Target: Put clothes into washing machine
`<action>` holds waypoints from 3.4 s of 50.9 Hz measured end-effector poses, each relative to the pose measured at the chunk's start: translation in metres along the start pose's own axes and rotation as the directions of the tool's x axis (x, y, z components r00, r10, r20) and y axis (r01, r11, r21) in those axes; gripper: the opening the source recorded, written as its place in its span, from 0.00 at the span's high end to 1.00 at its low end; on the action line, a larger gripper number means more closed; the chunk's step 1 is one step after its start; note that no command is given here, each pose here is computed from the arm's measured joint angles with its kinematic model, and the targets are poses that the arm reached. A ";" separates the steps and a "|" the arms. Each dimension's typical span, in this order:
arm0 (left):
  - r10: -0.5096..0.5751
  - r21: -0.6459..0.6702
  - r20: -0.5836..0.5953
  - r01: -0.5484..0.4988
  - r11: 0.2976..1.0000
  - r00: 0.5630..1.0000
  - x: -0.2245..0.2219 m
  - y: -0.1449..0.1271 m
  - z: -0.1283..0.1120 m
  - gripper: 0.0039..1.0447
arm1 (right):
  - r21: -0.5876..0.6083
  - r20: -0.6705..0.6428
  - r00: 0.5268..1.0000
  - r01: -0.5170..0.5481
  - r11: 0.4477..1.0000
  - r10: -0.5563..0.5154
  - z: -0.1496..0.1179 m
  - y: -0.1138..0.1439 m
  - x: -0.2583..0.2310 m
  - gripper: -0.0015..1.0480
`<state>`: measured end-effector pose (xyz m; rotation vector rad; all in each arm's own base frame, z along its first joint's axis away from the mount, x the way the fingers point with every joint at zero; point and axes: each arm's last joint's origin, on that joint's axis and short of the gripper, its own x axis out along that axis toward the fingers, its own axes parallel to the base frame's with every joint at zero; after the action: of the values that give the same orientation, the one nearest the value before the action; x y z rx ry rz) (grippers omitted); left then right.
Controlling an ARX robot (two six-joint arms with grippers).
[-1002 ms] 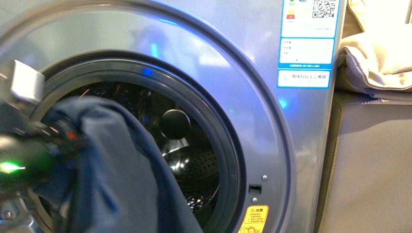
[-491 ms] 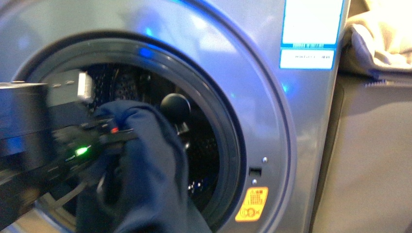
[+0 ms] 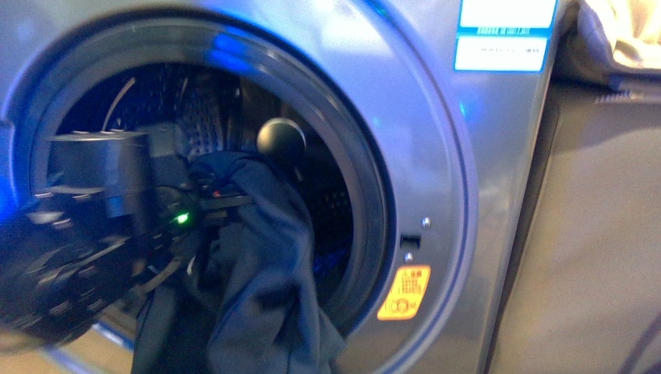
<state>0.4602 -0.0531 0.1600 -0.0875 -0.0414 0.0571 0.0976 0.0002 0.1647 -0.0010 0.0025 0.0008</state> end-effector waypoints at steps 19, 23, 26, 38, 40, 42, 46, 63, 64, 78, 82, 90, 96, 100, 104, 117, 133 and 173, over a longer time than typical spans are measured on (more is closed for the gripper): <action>0.049 0.062 0.013 -0.050 0.997 0.999 0.059 -0.006 0.000 0.92 | 0.001 0.000 1.000 0.000 1.000 0.000 0.000 0.000 0.000 0.36; 0.070 0.078 0.022 -0.072 0.994 0.997 0.070 -0.006 0.001 0.92 | 0.001 0.000 1.000 0.000 1.000 0.000 0.000 0.000 0.000 0.26; 0.091 0.080 0.029 -0.093 0.992 0.995 0.078 -0.006 0.002 0.92 | 0.001 0.000 1.000 0.000 1.000 0.000 0.000 0.000 0.000 0.18; 0.140 0.103 0.052 -0.145 0.984 0.989 0.105 -0.006 0.008 0.92 | 0.001 0.000 1.000 0.000 1.000 0.000 0.000 0.000 0.000 0.08; 0.141 0.111 0.053 -0.147 0.983 0.989 0.109 -0.006 0.008 0.92 | 0.001 0.000 1.000 0.000 1.000 0.000 0.000 0.000 0.000 0.07; 0.143 0.117 0.059 -0.149 0.982 0.988 0.113 -0.007 0.010 0.92 | 0.001 0.000 1.000 0.000 1.000 0.000 0.000 0.000 0.000 0.07; 0.148 0.118 0.065 -0.155 0.981 0.987 0.120 -0.008 0.013 0.92 | 0.001 0.000 1.000 0.000 1.000 0.000 0.000 0.000 0.000 0.07; 0.186 0.100 0.099 -0.196 0.976 0.978 0.141 -0.015 0.029 0.92 | 0.001 0.000 1.000 0.000 1.000 0.000 0.000 0.000 0.000 0.07; 0.187 0.098 0.104 -0.197 0.975 0.977 0.142 -0.016 0.030 0.92 | 0.001 0.000 1.000 0.000 1.000 0.000 0.000 0.000 0.000 0.07; 0.219 0.070 0.168 -0.234 0.970 0.961 0.146 -0.020 0.048 0.92 | 0.001 0.000 1.000 0.000 1.000 0.000 0.000 0.000 0.000 0.07; 0.221 0.070 0.165 -0.235 0.969 0.961 0.145 -0.024 0.047 0.92 | 0.001 0.000 1.000 0.000 1.000 0.000 0.000 0.000 0.000 0.07; 0.214 0.086 0.130 -0.226 0.970 0.968 0.146 -0.027 0.036 0.92 | 0.001 0.000 1.000 0.000 1.000 0.000 0.000 0.000 0.000 0.07; 0.210 0.104 0.091 -0.219 0.970 0.973 0.145 -0.027 0.021 0.92 | 0.001 0.000 1.000 0.000 1.000 0.000 0.000 0.000 0.000 0.07; 0.212 0.112 0.072 -0.219 0.969 0.975 0.144 -0.025 0.011 0.92 | 0.001 0.000 1.000 0.000 1.000 0.000 0.000 0.000 0.000 0.07; 0.215 0.122 0.040 -0.219 0.968 0.976 0.142 -0.021 -0.006 0.92 | 0.001 0.000 1.000 0.000 1.000 0.000 0.000 0.000 0.000 0.07; 0.144 0.148 -0.038 -0.137 0.979 0.989 0.114 -0.012 -0.046 0.92 | 0.001 0.000 1.000 0.000 1.000 0.000 0.000 0.000 0.000 0.07; 0.121 0.171 -0.066 -0.108 0.979 0.990 0.068 0.008 -0.038 0.92 | 0.001 0.000 1.000 0.000 1.000 0.000 0.000 0.000 0.000 0.07; 0.044 0.148 -0.094 -0.030 0.989 0.995 0.029 -0.011 -0.024 0.92 | 0.001 0.000 1.000 0.000 1.000 0.000 0.000 0.000 0.000 0.07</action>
<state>0.4908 -0.0648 0.1386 0.0559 0.0615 0.0925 0.0976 0.0002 0.1647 0.0002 0.0025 0.0008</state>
